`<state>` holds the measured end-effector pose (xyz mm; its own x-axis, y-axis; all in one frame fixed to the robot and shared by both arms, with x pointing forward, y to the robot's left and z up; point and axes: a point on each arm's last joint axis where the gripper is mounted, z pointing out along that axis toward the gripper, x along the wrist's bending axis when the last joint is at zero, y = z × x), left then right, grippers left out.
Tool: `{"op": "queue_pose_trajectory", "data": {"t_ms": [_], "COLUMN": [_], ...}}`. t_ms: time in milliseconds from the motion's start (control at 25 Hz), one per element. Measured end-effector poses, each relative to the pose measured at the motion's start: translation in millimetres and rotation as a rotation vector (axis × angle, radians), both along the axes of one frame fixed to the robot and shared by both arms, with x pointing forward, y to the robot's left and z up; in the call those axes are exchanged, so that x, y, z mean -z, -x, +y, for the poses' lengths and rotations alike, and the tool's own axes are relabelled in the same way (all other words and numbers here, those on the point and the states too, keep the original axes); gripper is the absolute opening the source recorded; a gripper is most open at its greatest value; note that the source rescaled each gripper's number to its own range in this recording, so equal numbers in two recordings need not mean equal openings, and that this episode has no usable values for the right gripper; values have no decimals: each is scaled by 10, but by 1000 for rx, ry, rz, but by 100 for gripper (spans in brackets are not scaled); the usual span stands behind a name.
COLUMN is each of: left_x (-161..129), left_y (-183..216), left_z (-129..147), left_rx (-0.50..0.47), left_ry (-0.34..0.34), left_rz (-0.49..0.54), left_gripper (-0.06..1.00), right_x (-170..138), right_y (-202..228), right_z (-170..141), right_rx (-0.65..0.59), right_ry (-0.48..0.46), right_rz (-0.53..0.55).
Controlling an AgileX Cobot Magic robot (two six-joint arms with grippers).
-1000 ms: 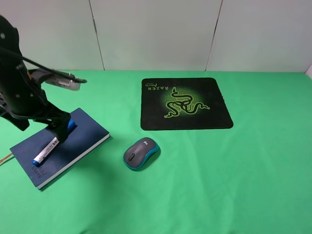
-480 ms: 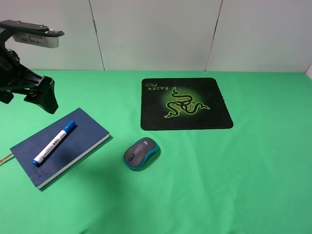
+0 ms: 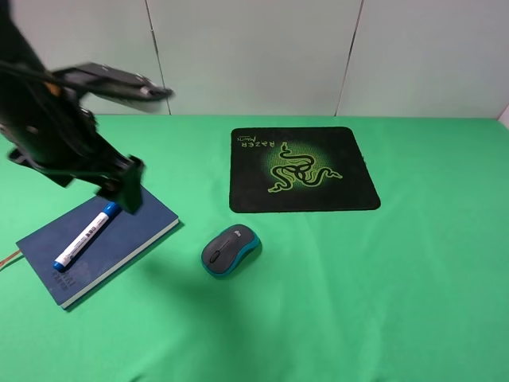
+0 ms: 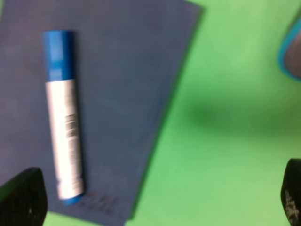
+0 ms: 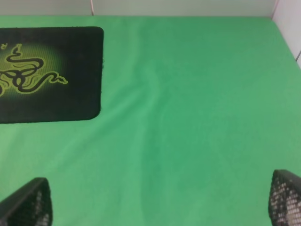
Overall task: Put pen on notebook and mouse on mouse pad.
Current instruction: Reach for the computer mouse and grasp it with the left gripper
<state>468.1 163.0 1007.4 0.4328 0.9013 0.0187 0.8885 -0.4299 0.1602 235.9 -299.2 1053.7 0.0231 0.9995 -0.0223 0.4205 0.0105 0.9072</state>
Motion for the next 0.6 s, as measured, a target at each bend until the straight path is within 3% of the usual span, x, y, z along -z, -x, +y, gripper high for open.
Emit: {"op": "queue_pose_trajectory", "data": {"t_ms": [280,600], "left_x": [402,642], "left_y": [128,86], "left_z": [-595,-1055], "left_rx": [155,236], "left_ry": [-3,-12], "left_rz": [19,42], "left_gripper": [100,100], "right_x": [0,0], "right_y": [0,0], "right_z": [0,0], "right_rx": [0,0], "right_ry": [0,0], "right_rz": [0,0]}}
